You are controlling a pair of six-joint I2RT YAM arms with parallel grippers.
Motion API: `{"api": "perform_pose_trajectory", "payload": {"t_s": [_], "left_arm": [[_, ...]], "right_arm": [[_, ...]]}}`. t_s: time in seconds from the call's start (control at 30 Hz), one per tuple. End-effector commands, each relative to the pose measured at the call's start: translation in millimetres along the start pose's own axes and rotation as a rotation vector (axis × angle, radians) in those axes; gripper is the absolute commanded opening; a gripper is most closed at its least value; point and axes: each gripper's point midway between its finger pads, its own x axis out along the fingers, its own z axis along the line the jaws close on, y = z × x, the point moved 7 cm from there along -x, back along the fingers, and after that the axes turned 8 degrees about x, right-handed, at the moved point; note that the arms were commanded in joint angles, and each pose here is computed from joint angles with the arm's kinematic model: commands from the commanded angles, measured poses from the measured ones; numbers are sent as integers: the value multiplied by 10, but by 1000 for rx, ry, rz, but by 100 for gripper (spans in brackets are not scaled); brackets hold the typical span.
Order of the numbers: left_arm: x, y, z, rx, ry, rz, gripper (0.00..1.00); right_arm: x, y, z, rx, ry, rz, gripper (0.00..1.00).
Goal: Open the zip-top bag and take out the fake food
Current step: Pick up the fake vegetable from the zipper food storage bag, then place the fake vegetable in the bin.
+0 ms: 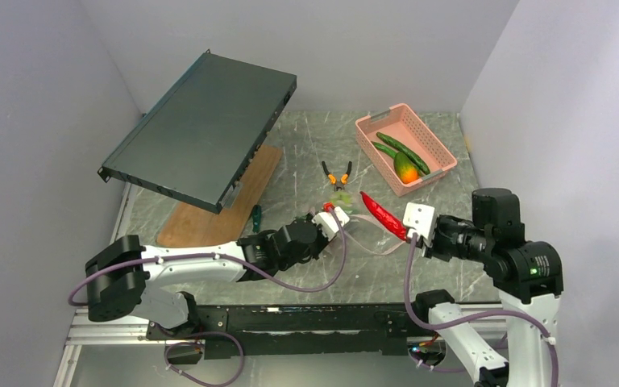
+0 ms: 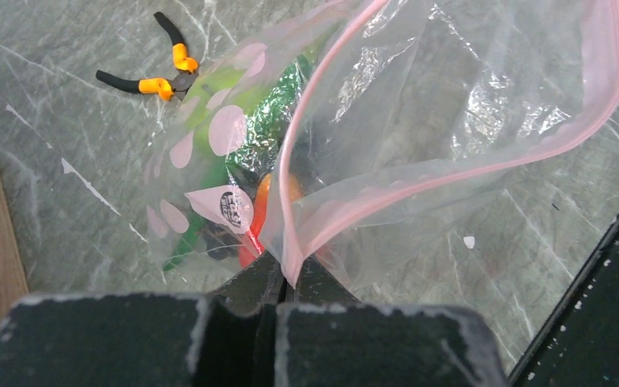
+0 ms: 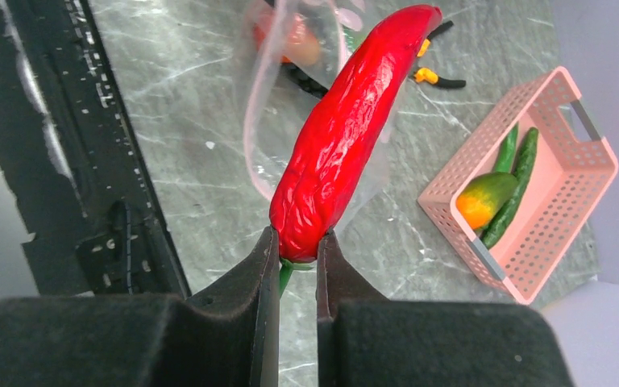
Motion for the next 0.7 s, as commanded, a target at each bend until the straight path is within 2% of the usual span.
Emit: {"api": "perform_pose_trajectory", "payload": {"t_s": [0.0, 0.43, 0.67], "left_arm": [[-83, -141, 11, -50, 31, -81, 0], [-154, -108, -42, -60, 94, -114, 0], [-203, -78, -42, -69, 105, -123, 0]], "right_arm": [[126, -22, -286, 45, 114, -4, 0], [624, 256, -1150, 212, 403, -12, 0], [756, 610, -1645, 335, 447, -25, 0]]}}
